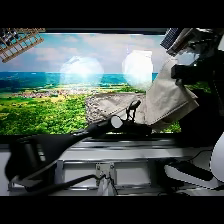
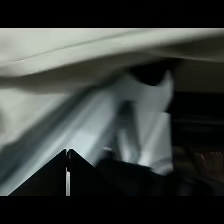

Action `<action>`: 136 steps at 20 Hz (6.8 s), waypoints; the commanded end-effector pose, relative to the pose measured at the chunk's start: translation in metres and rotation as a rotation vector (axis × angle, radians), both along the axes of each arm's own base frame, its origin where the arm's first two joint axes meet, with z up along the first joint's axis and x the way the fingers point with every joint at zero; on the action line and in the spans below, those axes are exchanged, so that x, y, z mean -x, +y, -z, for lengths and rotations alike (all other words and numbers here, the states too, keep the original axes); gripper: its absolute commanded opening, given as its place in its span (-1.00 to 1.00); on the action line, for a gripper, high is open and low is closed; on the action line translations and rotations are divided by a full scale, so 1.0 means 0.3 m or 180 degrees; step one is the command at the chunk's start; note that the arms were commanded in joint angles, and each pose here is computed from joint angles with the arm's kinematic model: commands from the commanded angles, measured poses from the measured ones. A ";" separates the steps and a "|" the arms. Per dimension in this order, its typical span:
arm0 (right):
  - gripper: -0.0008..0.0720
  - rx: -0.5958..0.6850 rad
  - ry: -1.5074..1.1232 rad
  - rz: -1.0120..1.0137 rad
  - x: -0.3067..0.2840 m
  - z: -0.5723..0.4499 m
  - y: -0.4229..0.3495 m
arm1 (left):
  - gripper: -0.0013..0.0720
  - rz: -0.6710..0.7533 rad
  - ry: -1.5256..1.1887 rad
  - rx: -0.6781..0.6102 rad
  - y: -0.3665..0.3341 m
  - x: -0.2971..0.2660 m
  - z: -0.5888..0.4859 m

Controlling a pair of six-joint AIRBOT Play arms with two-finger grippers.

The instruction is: Fold the clothes and pants, and hang the long-sleeved shirts on hangers.

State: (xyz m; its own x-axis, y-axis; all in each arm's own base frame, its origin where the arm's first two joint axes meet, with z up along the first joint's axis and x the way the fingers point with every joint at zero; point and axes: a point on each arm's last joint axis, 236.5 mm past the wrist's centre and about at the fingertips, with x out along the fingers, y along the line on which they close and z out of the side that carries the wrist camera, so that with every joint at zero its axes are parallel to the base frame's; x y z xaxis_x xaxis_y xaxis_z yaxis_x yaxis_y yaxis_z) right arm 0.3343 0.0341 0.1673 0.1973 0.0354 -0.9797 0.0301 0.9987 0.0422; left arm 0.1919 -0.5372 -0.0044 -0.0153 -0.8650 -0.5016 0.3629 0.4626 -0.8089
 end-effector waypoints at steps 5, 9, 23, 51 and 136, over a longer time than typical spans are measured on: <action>-0.93 0.0008 0.0110 -0.0479 0.008 0.047 0.201 | -0.94 -0.0483 -0.0839 -0.0559 0.563 -0.181 -0.220; -0.93 -0.0039 0.0086 -0.0632 -0.002 0.084 0.346 | -0.94 -0.1162 -0.0580 -0.0628 0.882 -0.125 -0.225; -0.93 -0.0635 0.0142 -0.0828 -0.063 0.509 1.033 | -0.94 -0.2331 -0.0713 -0.0277 1.387 0.188 -0.411; 0.16 -0.1723 -0.0308 0.0341 -0.121 0.532 0.047 | -0.94 -0.2250 -0.0862 -0.1679 1.319 -0.171 -0.142; -0.94 -0.0558 -0.0632 0.3274 0.480 -0.118 -0.874 | -0.91 -0.2572 -0.1533 -0.1628 1.278 -0.627 -0.351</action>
